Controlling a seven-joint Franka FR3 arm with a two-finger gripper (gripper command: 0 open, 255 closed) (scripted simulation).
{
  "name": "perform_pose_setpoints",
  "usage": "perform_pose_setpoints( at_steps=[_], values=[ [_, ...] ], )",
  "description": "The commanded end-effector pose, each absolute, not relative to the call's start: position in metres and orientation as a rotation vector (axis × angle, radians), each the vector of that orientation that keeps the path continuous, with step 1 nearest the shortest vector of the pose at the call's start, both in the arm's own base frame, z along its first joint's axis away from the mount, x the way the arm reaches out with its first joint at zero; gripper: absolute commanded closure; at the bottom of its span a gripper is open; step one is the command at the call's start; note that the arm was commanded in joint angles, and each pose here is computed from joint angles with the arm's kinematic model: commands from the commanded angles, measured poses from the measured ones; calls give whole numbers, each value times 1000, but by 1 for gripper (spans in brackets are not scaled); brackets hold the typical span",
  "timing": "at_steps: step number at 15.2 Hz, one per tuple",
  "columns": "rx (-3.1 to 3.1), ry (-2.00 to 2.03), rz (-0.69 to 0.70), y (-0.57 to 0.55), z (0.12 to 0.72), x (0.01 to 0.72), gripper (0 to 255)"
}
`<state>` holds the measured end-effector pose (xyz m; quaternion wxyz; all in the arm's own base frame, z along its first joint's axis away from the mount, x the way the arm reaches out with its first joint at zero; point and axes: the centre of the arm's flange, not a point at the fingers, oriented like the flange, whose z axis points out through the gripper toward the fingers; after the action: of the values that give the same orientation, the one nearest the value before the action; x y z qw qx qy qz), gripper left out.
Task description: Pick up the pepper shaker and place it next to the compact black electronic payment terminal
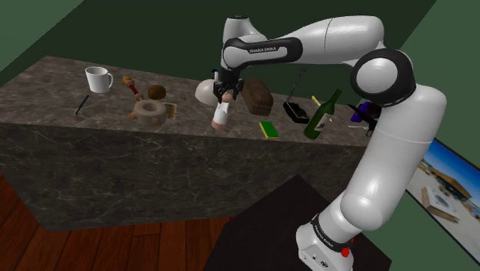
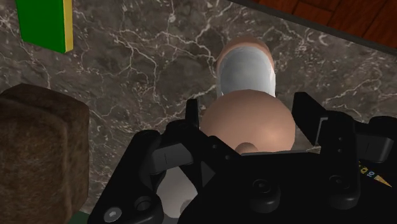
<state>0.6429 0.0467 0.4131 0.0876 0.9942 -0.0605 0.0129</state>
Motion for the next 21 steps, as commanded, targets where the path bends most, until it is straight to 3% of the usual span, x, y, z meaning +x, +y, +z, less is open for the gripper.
perform_pose_setpoints(
  at_steps=[1, 21],
  values=[
    [2960, -180, 39, 47, 425, 642, 255],
    [2960, -180, 39, 47, 530, 642, 255]
  ],
)
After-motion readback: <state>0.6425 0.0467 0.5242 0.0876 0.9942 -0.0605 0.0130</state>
